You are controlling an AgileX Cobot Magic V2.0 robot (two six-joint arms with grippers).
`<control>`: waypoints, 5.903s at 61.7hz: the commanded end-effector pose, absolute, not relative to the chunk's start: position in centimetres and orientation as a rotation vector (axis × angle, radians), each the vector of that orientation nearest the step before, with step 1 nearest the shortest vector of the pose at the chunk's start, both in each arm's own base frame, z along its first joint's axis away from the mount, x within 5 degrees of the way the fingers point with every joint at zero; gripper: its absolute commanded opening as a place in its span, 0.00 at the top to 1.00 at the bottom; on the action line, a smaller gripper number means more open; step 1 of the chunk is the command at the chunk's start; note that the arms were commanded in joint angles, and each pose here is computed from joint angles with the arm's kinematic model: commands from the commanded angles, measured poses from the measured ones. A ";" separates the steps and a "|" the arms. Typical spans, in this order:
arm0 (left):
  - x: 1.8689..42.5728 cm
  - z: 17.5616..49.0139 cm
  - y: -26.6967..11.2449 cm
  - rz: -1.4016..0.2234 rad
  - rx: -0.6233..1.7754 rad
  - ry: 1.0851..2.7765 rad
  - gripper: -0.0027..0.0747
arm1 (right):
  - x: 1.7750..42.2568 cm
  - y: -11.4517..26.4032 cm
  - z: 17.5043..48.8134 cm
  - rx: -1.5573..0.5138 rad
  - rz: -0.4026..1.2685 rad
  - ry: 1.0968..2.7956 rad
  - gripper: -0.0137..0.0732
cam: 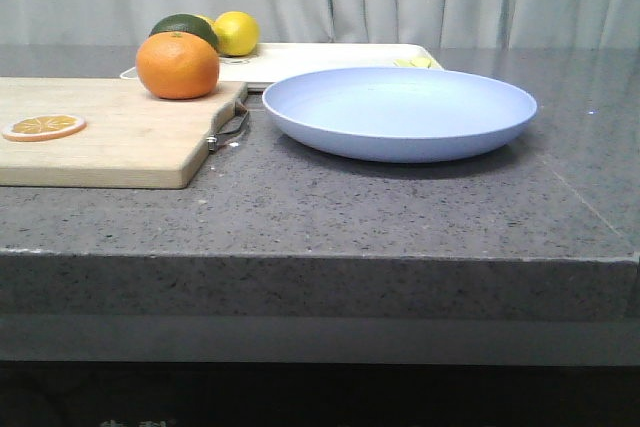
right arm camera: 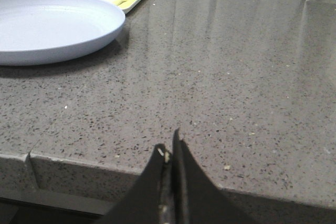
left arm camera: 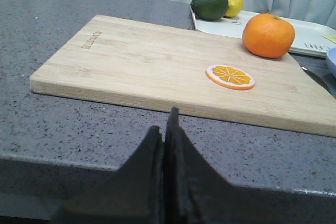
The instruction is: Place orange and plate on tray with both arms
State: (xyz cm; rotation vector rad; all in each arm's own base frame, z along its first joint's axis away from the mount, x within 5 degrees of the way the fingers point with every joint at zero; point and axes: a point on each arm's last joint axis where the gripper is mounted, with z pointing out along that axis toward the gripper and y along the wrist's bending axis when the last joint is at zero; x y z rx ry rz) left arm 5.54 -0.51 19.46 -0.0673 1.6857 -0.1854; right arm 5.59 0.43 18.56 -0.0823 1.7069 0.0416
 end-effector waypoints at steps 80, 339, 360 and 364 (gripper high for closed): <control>10.3 35.2 -0.7 -0.151 -0.031 1.485 0.99 | 7.8 0.7 37.6 -0.059 0.076 1.588 0.91; 39.4 38.2 -17.7 -0.286 0.406 2.443 0.60 | 11.0 1.0 38.7 -0.055 0.085 1.661 0.11; 35.4 37.9 -28.7 -0.445 0.684 2.244 0.60 | 11.0 1.0 38.7 -0.055 0.085 1.661 0.11; 35.1 37.4 -30.4 -0.468 0.712 2.202 0.60 | 11.0 1.0 38.7 -0.055 0.085 1.661 0.11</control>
